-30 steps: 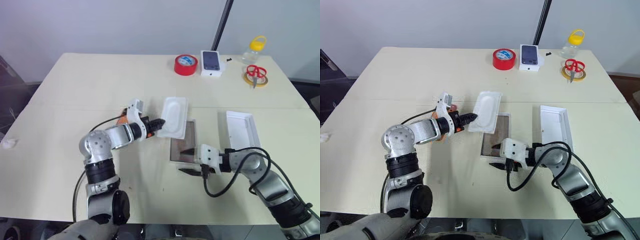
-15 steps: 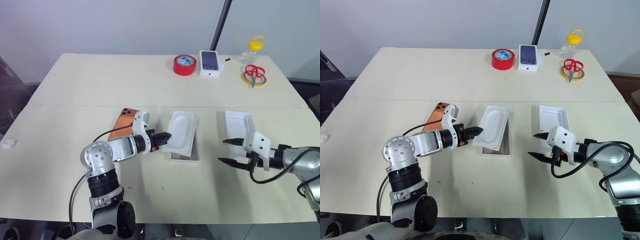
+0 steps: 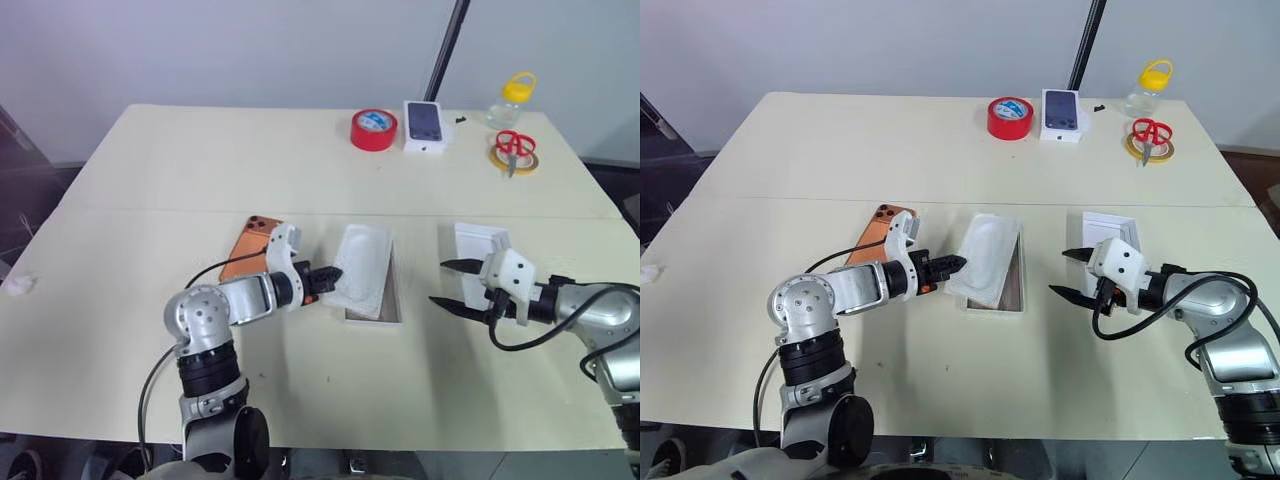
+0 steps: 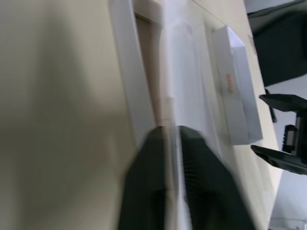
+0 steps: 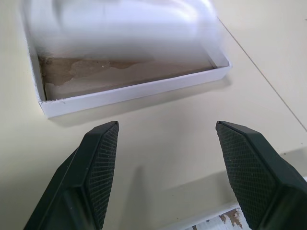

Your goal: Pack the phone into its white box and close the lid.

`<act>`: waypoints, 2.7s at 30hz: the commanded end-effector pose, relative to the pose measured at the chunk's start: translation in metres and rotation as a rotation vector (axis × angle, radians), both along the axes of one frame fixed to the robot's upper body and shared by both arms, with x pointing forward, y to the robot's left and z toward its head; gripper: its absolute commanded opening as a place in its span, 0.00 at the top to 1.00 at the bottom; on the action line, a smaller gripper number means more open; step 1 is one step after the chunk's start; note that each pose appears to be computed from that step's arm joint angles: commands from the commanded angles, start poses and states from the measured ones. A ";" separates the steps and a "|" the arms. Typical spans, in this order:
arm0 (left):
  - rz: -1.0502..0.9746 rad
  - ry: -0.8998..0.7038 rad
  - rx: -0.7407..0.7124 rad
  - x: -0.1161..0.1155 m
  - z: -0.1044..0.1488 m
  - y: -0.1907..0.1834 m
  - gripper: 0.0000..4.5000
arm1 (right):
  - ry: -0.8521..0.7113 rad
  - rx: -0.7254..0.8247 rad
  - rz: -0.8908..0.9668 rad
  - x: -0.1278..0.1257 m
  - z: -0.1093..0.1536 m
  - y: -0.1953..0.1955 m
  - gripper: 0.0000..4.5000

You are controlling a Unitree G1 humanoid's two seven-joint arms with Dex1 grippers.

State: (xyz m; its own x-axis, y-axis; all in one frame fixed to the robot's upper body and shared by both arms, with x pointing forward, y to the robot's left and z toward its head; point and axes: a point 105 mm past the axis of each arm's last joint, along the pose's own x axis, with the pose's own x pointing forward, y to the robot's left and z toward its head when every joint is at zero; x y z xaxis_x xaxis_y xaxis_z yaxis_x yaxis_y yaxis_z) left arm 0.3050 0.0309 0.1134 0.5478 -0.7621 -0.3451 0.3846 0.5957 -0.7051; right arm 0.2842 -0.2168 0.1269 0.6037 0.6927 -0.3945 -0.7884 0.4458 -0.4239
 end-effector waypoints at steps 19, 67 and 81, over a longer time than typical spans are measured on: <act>-0.098 -0.775 0.552 0.019 0.033 0.098 0.46 | -0.125 0.145 0.080 0.030 0.008 0.092 1.00; 0.080 -0.681 0.386 0.047 0.044 0.160 0.46 | -0.220 -0.114 0.251 0.046 0.004 0.111 1.00; 0.075 -0.347 0.331 0.068 0.036 0.215 0.46 | -0.307 0.048 0.264 0.073 0.045 0.218 1.00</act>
State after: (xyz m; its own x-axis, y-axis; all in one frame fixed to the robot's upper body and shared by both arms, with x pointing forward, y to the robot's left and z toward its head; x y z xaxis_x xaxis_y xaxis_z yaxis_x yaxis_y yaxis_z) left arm 0.3718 0.2410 0.1432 0.7212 -0.5997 -0.3468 0.4985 0.7969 -0.3413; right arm 0.3556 -0.0069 0.1643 0.4728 0.8572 -0.2041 -0.7475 0.2675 -0.6080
